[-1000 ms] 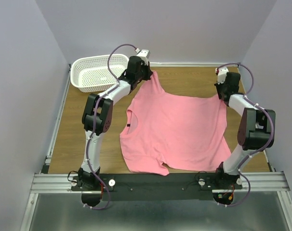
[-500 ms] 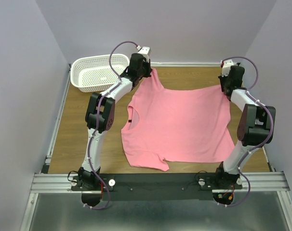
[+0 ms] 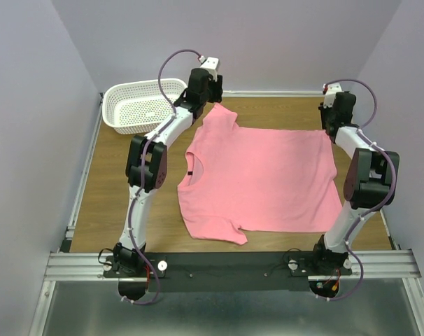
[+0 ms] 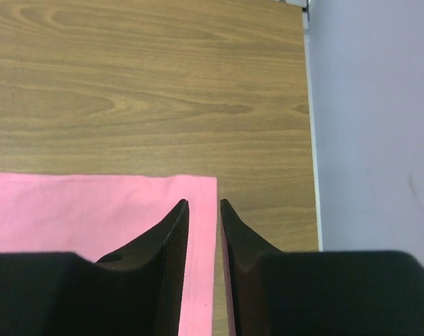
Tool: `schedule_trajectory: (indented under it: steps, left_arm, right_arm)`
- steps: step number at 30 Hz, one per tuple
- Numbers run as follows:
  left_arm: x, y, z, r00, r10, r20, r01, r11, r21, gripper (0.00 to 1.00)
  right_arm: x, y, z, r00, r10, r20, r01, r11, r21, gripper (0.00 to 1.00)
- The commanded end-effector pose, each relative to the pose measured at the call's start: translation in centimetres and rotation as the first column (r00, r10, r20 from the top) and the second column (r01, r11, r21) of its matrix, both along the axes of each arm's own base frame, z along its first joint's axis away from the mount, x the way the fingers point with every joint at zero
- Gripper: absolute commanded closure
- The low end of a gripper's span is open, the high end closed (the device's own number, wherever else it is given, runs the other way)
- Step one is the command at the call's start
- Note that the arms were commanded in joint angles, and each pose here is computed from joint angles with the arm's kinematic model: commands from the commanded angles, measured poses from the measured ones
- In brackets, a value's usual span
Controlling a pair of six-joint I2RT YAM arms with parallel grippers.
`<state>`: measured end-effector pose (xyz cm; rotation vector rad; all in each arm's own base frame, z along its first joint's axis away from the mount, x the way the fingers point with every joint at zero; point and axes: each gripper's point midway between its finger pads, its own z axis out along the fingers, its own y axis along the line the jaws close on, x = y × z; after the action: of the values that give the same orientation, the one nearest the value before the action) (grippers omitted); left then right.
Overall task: Fold and stack the t-shirts
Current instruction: Flatten the tshirt out
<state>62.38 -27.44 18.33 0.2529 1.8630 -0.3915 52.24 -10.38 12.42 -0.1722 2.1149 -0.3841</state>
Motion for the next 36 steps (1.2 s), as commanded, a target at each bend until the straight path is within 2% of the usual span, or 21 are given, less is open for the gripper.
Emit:
schedule_trajectory:
  steps: [1,4,7,8,11,12,13,14,15,17,18,20,23,24,28,33,36]
  left_arm:
    - [-0.3,1.9,9.0,0.983,0.067,0.170,-0.073,0.997,0.026,0.43]
    - [-2.6,2.3,12.5,0.973,0.023,0.229,-0.032,0.999,0.034,0.43]
    - [-6.0,2.3,13.3,0.973,-0.056,0.225,0.048,0.998,0.040,0.43]
    - [-7.8,2.3,12.8,0.975,-0.093,0.204,0.086,0.995,0.043,0.43]
    - [-10.8,2.5,11.8,0.980,-0.138,0.147,0.136,0.990,0.021,0.43]
    - [-12.8,2.7,10.9,0.980,-0.164,0.113,0.163,0.987,0.014,0.43]
    - [-14.0,2.9,10.6,0.981,-0.168,0.093,0.170,0.985,-0.011,0.43]
    - [-15.6,3.4,11.8,0.979,-0.172,0.109,0.176,0.984,-0.032,0.43]
    - [-17.1,3.8,8.9,0.983,-0.179,0.047,0.181,0.983,-0.030,0.43]
    - [-19.5,4.6,8.9,0.983,-0.179,0.039,0.180,0.982,-0.049,0.43]
    - [-20.7,5.4,5.9,0.987,-0.161,-0.022,0.160,0.986,-0.042,0.43]
    - [-22.2,6.2,4.3,0.988,-0.138,-0.063,0.135,0.989,-0.055,0.43]
    - [-25.1,7.3,1.7,0.985,-0.091,-0.148,0.070,0.988,-0.136,0.43]
    - [-26.5,7.2,-0.4,0.972,-0.091,-0.215,0.052,0.982,-0.180,0.43]
    - [-29.2,7.3,-3.2,0.956,-0.082,-0.281,-0.003,0.957,-0.291,0.43]
    - [-31.2,9.1,-7.9,0.909,0.063,-0.412,-0.184,0.948,-0.261,0.44]
    - [-32.8,9.2,-9.5,0.882,0.102,-0.460,-0.234,0.942,-0.241,0.43]
  right_arm:
    - [0.7,-0.5,2.1,0.998,-0.030,0.051,0.029,0.999,0.020,0.67]
    - [-0.4,0.5,2.7,0.998,0.010,0.054,-0.013,0.999,0.043,0.66]
    - [-2.6,3.0,1.9,0.991,0.130,0.007,-0.130,0.983,0.127,0.66]
    - [-3.3,3.9,1.4,0.985,0.169,-0.017,-0.165,0.973,0.160,0.62]
    - [-7.0,8.4,-1.6,0.922,0.366,-0.129,-0.304,0.888,0.345,0.56]
    - [-8.9,9.4,-2.8,0.891,0.415,-0.185,-0.318,0.860,0.400,0.51]
    - [-9.8,10.5,-3.1,0.868,0.461,-0.186,-0.343,0.827,0.446,0.51]
    - [-11.0,10.8,-3.9,0.858,0.470,-0.207,-0.337,0.819,0.465,0.50]
    - [-11.7,10.7,-4.3,0.853,0.472,-0.225,-0.330,0.820,0.468,0.50]
    - [-12.6,9.3,-4.9,0.868,0.425,-0.257,-0.285,0.850,0.443,0.49]
    - [-13.3,8.6,-5.1,0.877,0.398,-0.269,-0.254,0.859,0.445,0.50]
    - [-14.0,6.6,-5.4,0.896,0.344,-0.282,-0.188,0.868,0.460,0.50]
    - [-15.5,4.9,-6.0,0.903,0.297,-0.310,-0.124,0.872,0.474,0.50]
    - [-16.3,4.6,-6.5,0.901,0.285,-0.326,-0.104,0.874,0.475,0.50]
    - [-18.6,3.6,-7.8,0.892,0.254,-0.375,-0.059,0.885,0.461,0.50]
    - [-21.0,1.5,-9.1,0.877,0.221,-0.427,-0.008,0.895,0.447,0.49]
    - [-22.9,0.9,-10.2,0.852,0.232,-0.469,0.009,0.889,0.457,0.49]
